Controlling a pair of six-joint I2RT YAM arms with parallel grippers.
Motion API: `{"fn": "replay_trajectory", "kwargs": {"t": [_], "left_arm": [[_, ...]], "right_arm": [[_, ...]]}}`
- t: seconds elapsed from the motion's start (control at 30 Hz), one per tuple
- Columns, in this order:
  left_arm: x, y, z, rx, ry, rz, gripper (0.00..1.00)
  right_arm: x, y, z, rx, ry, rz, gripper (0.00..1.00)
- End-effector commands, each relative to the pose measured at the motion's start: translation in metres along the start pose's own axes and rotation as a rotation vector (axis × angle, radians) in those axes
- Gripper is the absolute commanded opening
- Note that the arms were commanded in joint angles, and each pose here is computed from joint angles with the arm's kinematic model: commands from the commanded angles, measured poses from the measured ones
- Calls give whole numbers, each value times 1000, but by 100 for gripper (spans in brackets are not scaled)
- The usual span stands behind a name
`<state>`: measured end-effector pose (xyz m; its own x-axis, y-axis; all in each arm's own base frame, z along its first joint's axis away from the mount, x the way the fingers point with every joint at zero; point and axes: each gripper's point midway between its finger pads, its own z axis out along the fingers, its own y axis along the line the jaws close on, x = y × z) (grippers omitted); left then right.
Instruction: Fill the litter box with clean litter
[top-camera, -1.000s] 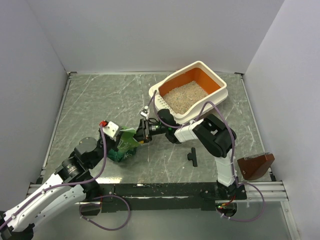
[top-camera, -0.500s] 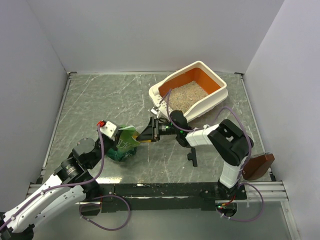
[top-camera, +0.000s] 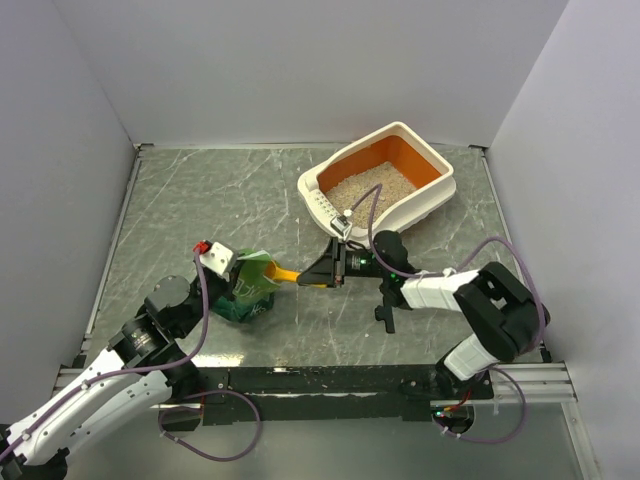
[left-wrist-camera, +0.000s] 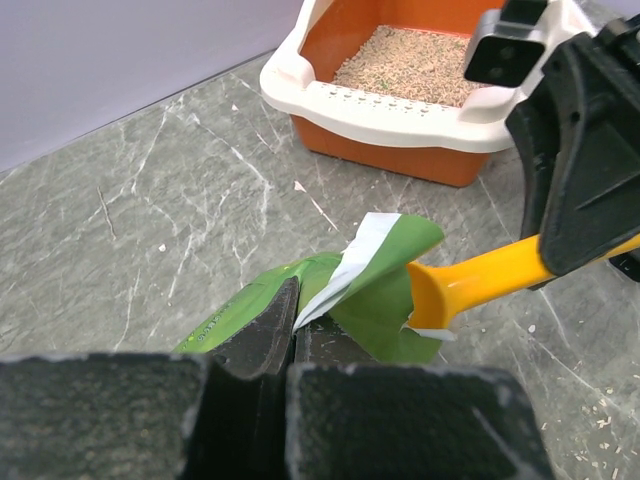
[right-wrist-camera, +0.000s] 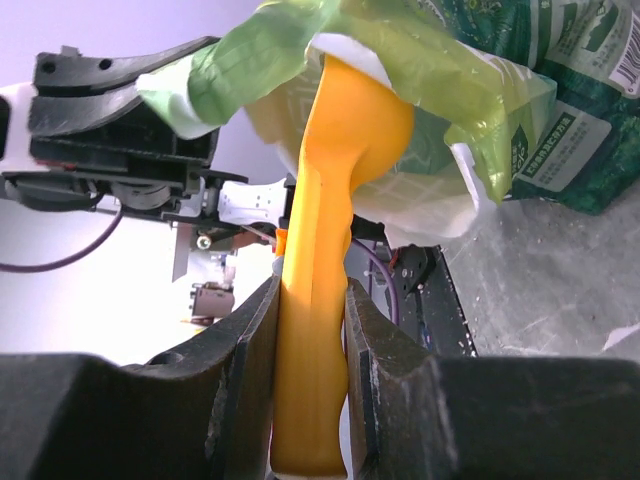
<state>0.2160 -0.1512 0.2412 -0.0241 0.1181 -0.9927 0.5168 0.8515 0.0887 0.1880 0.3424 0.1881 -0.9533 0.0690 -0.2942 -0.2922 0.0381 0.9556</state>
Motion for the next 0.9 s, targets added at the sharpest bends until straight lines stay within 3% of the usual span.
{"fn": "replay_trajectory", "kwargs": {"t": [0.0, 0.87], "left_arm": [[-37, 1, 0, -4, -125, -33, 1], [-41, 1, -2, 5, -148, -27, 1]], "right_arm": [[0, 33, -13, -92, -19, -132, 0], [26, 8, -74, 128, -194, 64, 0]]}}
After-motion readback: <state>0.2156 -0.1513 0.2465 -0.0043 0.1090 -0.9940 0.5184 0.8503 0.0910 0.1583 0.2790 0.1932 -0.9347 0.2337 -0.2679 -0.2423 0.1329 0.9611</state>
